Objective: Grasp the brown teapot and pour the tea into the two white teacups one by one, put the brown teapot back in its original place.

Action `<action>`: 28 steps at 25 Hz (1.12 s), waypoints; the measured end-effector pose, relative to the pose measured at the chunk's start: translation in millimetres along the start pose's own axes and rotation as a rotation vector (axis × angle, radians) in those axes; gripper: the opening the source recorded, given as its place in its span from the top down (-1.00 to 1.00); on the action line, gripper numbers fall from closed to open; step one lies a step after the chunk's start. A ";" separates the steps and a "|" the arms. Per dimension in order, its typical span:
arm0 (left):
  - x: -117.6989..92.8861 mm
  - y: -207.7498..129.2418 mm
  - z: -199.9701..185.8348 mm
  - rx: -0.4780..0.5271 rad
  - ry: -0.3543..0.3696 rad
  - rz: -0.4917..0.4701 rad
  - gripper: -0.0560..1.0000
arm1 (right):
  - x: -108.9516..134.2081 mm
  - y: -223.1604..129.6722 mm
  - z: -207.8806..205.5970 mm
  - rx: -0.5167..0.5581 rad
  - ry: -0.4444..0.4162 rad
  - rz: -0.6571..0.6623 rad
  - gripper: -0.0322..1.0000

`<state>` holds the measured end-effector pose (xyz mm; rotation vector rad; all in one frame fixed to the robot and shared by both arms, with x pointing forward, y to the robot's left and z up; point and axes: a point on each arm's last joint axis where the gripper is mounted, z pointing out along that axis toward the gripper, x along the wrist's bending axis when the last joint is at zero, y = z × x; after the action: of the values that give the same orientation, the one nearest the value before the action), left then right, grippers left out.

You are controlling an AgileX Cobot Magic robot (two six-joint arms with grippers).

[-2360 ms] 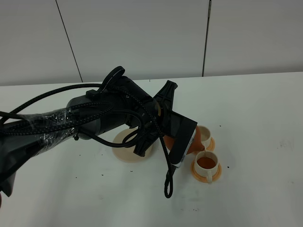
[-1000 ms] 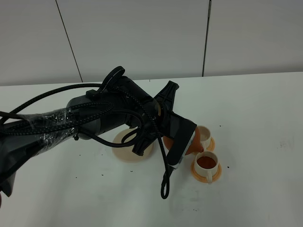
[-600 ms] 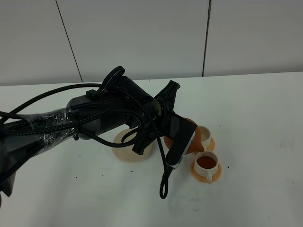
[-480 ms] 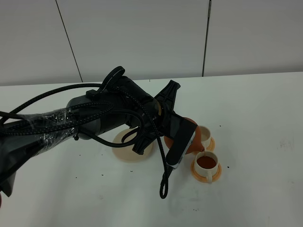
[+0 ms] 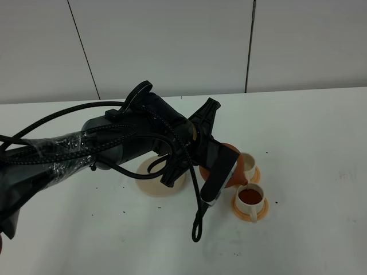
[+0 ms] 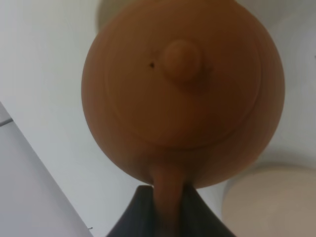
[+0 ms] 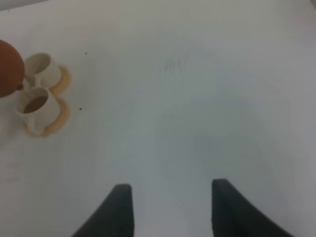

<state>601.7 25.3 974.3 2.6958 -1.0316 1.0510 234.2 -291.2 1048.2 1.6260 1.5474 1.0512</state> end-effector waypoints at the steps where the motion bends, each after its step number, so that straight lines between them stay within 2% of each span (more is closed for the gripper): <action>1: 0.1 0.6 -0.1 -0.001 0.000 0.003 0.57 | 0.0 0.0 0.0 0.000 0.000 0.000 0.24; 28: 0.7 1.2 -0.1 -0.002 0.006 0.053 0.57 | 0.0 0.0 0.0 0.000 0.000 0.000 0.24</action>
<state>601.3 24.0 974.6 2.6756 -1.1081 1.0657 234.2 -291.2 1048.2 1.6259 1.5474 1.0512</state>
